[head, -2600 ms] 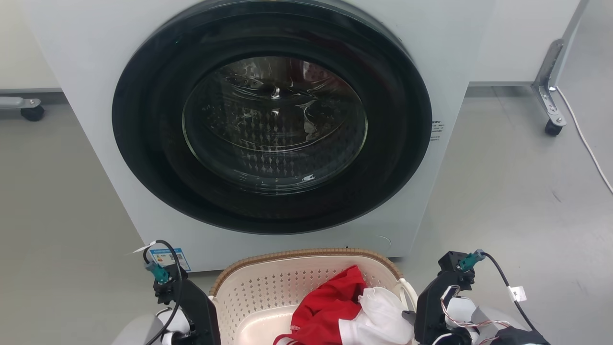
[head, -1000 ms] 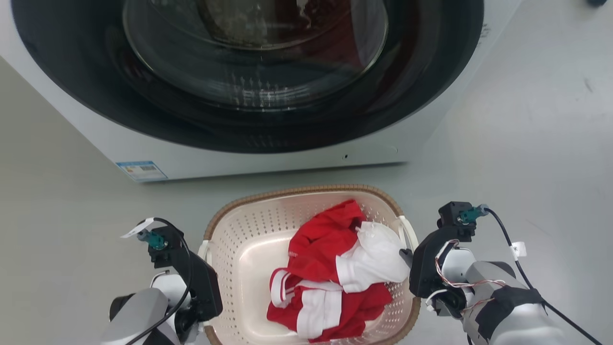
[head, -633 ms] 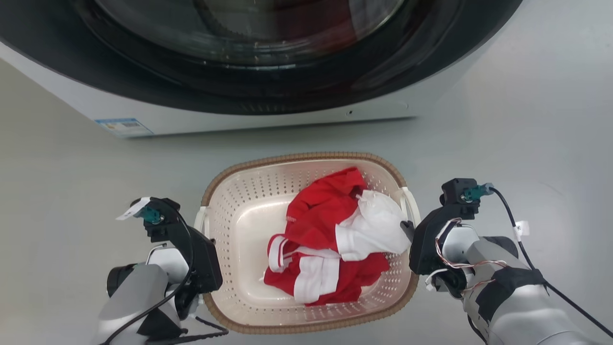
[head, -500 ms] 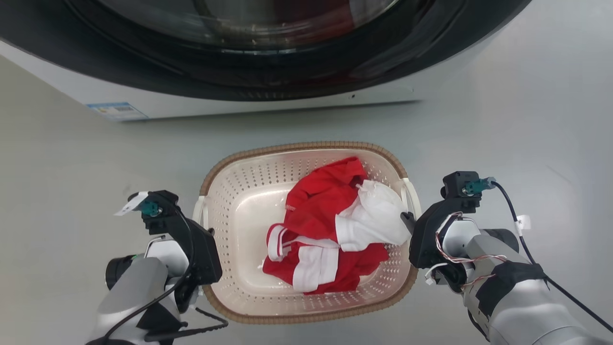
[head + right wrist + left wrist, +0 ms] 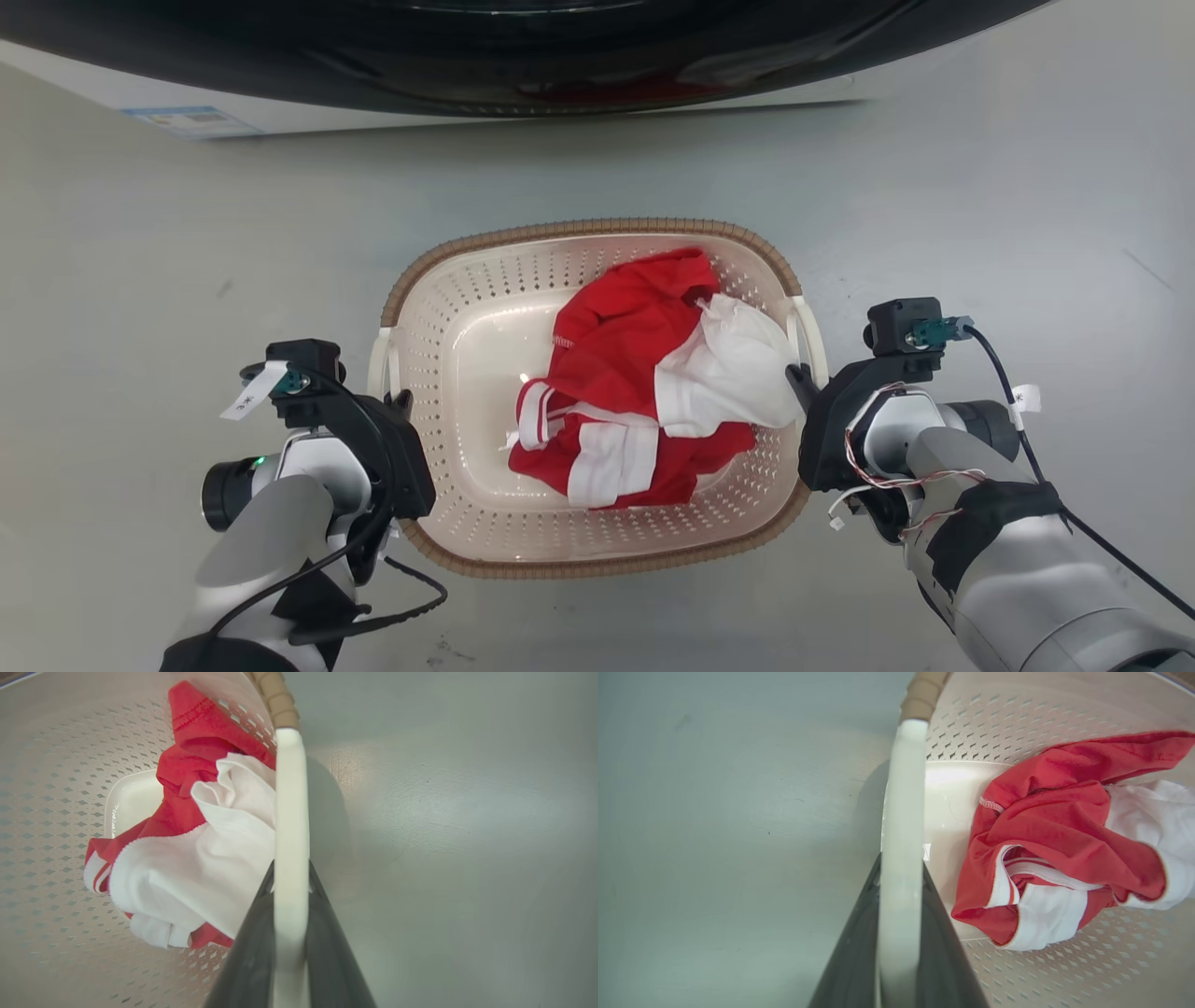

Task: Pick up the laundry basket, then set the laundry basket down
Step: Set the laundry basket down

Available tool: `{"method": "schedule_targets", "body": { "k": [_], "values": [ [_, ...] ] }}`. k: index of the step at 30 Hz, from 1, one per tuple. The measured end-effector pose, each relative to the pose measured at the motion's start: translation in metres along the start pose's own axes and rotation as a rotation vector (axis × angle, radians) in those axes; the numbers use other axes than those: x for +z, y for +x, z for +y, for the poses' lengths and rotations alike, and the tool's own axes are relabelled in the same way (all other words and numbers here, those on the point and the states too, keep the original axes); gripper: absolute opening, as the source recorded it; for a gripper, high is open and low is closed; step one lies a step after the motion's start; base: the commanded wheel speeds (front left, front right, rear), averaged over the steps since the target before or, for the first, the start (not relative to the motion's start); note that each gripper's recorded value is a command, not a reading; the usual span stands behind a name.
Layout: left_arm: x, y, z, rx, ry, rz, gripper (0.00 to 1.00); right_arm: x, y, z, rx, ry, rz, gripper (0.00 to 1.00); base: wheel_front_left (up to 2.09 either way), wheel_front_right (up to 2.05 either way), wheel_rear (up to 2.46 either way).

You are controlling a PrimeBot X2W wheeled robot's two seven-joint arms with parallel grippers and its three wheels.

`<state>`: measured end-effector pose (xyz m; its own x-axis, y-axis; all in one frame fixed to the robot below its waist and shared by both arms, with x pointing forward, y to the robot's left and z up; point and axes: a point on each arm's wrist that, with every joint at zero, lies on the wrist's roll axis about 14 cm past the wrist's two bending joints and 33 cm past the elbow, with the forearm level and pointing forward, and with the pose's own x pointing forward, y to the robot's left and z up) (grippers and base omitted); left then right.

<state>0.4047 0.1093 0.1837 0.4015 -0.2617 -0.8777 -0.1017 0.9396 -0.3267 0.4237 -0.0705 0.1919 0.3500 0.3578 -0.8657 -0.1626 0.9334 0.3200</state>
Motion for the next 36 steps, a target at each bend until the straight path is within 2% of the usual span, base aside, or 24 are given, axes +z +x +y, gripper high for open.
{"method": "schedule_targets", "body": {
  "k": [17, 36],
  "values": [
    [0.000, 0.011, 0.011, 0.035, -0.006, -0.075, 0.00, -0.001, 0.019, -0.007, -0.022, -0.054, -0.038, 0.00, 0.00, 0.00, 0.00],
    [-0.008, 0.015, 0.010, 0.031, -0.011, -0.040, 0.00, -0.004, 0.021, -0.011, -0.031, -0.080, -0.045, 0.00, 0.00, 0.00, 0.00]
  ]
}}
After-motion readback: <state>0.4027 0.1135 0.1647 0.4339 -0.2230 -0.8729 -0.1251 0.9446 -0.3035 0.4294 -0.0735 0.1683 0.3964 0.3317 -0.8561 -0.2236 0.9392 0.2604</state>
